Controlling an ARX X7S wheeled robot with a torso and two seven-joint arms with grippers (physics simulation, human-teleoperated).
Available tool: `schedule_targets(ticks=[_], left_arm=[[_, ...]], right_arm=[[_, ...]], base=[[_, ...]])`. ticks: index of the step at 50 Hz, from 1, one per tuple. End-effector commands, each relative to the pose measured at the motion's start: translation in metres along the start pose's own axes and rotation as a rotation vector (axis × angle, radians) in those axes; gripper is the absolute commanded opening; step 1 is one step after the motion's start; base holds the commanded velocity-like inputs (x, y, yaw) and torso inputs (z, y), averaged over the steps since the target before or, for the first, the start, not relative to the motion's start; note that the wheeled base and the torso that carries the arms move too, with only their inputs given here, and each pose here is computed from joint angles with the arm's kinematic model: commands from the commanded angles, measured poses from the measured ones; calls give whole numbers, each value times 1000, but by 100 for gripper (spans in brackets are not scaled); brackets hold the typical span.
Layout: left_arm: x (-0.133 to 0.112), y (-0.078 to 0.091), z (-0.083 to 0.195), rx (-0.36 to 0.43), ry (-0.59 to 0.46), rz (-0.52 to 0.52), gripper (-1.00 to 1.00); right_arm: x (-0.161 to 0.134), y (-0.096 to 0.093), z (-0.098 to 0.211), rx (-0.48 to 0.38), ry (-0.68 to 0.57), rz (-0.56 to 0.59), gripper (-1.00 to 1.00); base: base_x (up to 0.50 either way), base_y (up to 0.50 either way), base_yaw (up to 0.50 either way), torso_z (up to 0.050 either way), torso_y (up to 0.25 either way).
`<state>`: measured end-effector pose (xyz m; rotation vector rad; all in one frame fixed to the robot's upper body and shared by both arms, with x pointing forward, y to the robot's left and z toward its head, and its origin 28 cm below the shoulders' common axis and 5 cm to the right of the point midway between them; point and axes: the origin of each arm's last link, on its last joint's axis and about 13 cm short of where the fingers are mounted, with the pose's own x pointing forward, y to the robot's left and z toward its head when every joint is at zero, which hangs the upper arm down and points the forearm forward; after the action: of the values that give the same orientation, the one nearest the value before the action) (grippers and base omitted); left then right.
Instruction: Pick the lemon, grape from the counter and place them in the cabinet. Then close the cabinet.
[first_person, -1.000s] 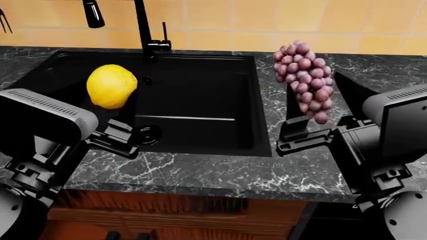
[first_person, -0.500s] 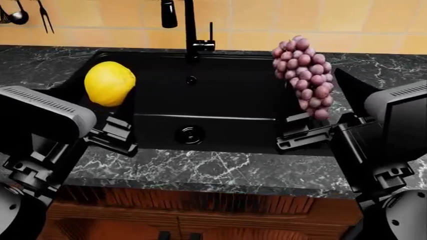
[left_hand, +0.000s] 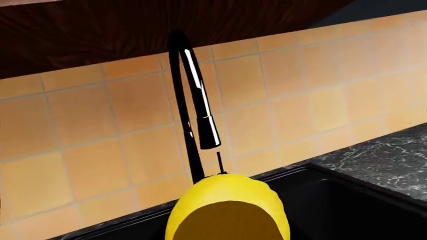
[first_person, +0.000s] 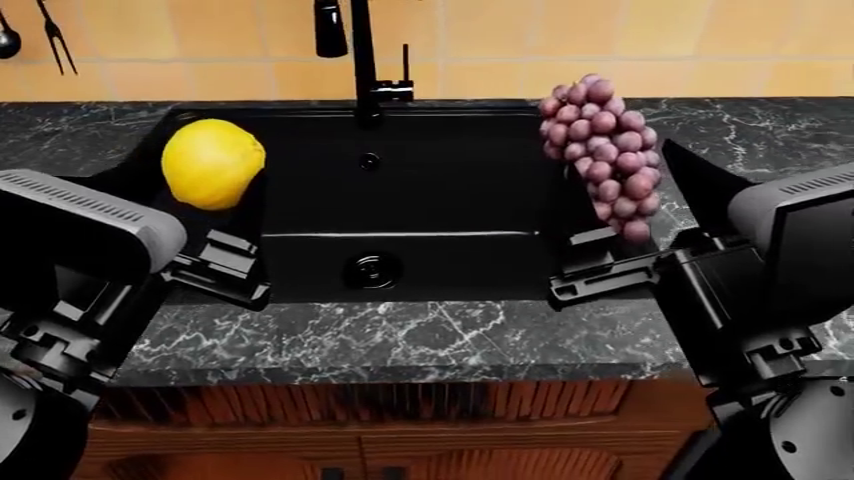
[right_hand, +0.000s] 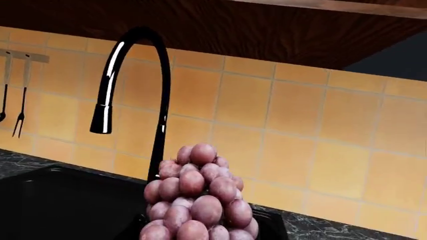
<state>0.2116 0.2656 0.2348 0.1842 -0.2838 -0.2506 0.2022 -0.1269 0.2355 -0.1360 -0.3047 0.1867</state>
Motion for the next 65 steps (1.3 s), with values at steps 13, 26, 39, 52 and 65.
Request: schedule_targets(ticks=[13,26,39,52,65], left_arm=[[-4,2,2,-14,-19,19,-100],[6,4,24,17,-33,18,-100],[8,9,53,56,-64,31,-100],[8,11,66,89,-75,18,-100],[10,13,71,111,-65,21,-100]], right_arm=[[2,-2,1,-33,-30,-16,-100],[6,-12,20,-29,-35,-38,-100],[11,-15,45,-49,-58,-3,-100],[14,-17,61,-73,-68,12,-100],[15,-20,65,-81,-61,18,-100]], base=[[133,431,0,0,1],[214,2,0,0,2],[128,-2,0,1,1],[204,-3,0,0,2],[156,-3,0,1,1]])
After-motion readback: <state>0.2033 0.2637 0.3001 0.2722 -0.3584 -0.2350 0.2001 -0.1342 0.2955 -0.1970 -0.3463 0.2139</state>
